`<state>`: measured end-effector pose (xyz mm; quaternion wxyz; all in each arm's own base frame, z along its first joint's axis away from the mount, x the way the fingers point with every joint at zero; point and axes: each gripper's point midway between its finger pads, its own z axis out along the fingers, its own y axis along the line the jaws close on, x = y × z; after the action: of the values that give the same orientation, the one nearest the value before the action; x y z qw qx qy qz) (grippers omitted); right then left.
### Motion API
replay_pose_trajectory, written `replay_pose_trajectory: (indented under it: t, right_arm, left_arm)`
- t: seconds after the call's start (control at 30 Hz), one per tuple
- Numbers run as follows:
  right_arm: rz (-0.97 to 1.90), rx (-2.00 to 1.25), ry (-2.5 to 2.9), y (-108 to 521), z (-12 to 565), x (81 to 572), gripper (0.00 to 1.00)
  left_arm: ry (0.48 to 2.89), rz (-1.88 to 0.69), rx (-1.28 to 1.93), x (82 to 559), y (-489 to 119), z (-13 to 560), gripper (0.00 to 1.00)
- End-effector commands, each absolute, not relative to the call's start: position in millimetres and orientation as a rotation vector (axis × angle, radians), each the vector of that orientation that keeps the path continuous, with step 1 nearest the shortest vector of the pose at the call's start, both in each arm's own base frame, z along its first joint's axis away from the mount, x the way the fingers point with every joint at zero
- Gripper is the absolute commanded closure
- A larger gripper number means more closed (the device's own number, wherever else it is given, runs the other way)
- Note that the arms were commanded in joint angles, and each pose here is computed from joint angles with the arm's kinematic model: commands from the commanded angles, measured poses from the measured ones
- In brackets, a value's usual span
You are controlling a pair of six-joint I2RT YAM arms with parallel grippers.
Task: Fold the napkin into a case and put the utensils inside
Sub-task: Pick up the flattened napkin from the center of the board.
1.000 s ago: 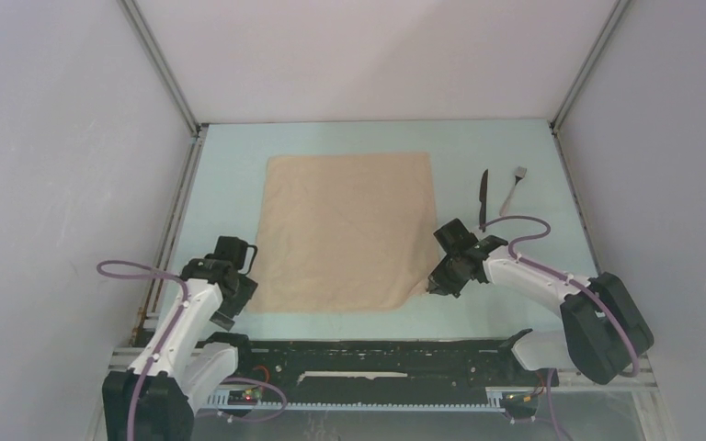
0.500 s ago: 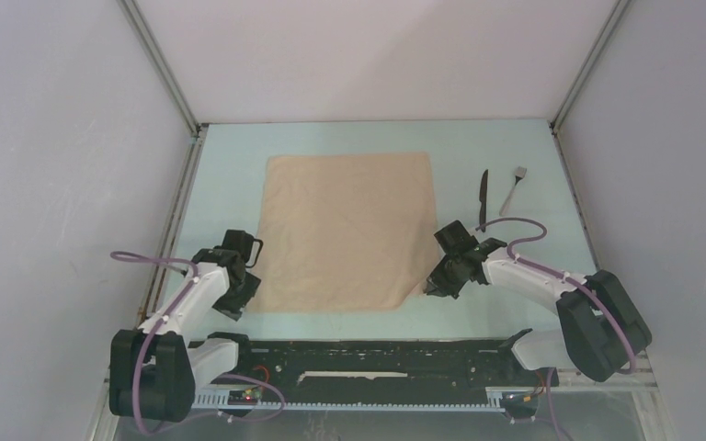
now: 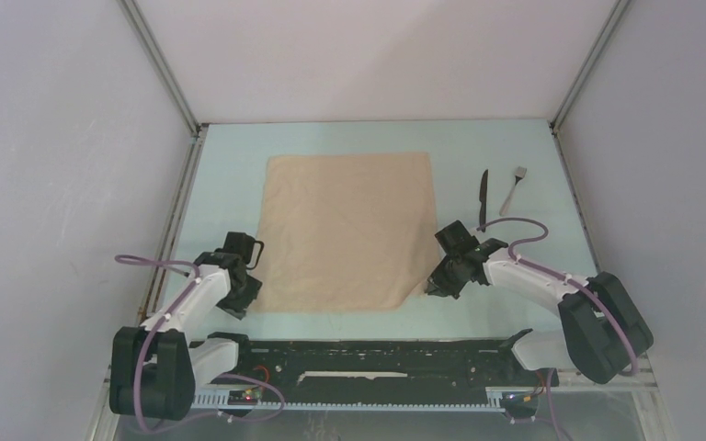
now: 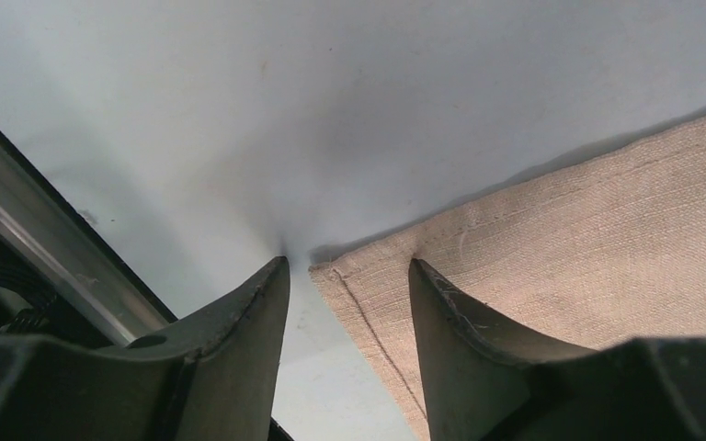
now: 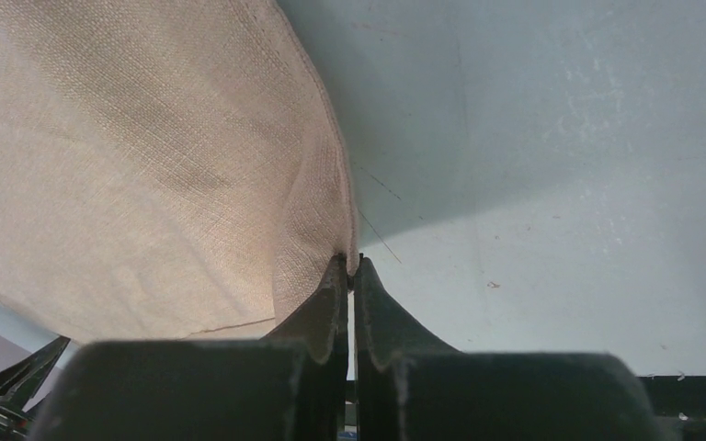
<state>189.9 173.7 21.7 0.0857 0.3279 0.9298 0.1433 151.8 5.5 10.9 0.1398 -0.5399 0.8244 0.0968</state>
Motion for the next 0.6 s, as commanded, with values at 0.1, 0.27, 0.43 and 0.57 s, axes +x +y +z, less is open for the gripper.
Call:
replay_pose_trajectory:
  t: [0.1,0.27,0.43,0.57]
  right_arm:
    - [0.409,1.014,2.715,164,29,189,1.0]
    - [0.393,1.021,2.695,163,29,190,1.0]
    - [0.393,1.012,2.68,163,32,191,1.0]
    - [0.483,0.888,2.609,167,51,207,1.0]
  left_arm:
    - [2.318,0.227,-1.579,156,6,-8,0.59]
    - [2.299,0.166,-1.594,158,1,-8,0.78]
    - [2.286,0.111,-1.559,168,-1,6,0.98]
    - [2.211,0.075,-1.512,182,5,42,1.0]
